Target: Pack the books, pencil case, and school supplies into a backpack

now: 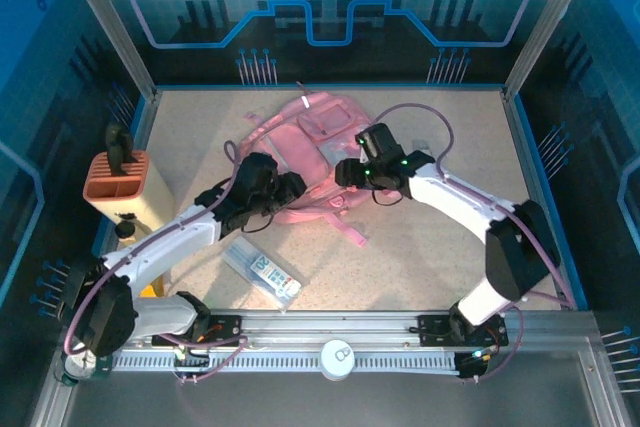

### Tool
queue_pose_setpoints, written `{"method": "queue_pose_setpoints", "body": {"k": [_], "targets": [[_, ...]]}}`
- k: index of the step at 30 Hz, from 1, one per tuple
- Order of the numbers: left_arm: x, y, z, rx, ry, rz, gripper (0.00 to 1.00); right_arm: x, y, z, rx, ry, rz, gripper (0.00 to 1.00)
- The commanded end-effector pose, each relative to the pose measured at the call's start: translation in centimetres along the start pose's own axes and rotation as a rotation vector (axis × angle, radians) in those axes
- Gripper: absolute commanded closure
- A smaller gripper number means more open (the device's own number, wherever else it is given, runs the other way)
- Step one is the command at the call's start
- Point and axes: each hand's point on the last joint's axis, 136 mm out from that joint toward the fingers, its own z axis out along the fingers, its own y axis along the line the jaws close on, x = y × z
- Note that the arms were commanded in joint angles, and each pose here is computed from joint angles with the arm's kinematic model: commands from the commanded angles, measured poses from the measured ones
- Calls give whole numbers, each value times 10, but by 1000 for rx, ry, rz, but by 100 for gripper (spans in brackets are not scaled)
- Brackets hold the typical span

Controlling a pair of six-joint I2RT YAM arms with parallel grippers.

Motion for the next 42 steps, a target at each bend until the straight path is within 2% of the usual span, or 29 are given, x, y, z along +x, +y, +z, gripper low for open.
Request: {"method": "queue_pose_setpoints", "body": {"k": [1, 3, 6, 13, 19, 23, 26, 28, 30, 37, 42], "targets": [[-1, -4, 15, -33, 17, 92, 48, 4, -14, 15, 70, 67, 134, 39], [0, -8, 25, -43, 37, 107, 49, 2, -17, 25, 81, 79, 197, 41], [6, -13, 41, -54, 61, 144, 51, 1, -23, 38, 90, 92, 277, 49], [23, -10, 57, -76, 92, 176, 53, -3, -54, 47, 159, 50, 361, 47], [44, -11, 72, -97, 122, 177, 54, -17, -53, 67, 98, 59, 393, 47], [58, -3, 87, -135, 159, 209, 59, -26, -50, 72, 23, 34, 408, 58], [61, 17, 90, -225, 174, 214, 61, -34, -42, 70, -59, -7, 413, 69], [66, 21, 89, -210, 176, 212, 62, -38, -43, 67, -73, -24, 418, 80], [72, 23, 90, -197, 188, 214, 62, -43, -42, 63, -87, -48, 416, 86], [78, 43, 98, -271, 210, 239, 64, -58, -38, 41, -154, -115, 447, 99], [65, 47, 99, -316, 172, 311, 63, -63, -31, 20, -216, -139, 482, 100]]}}
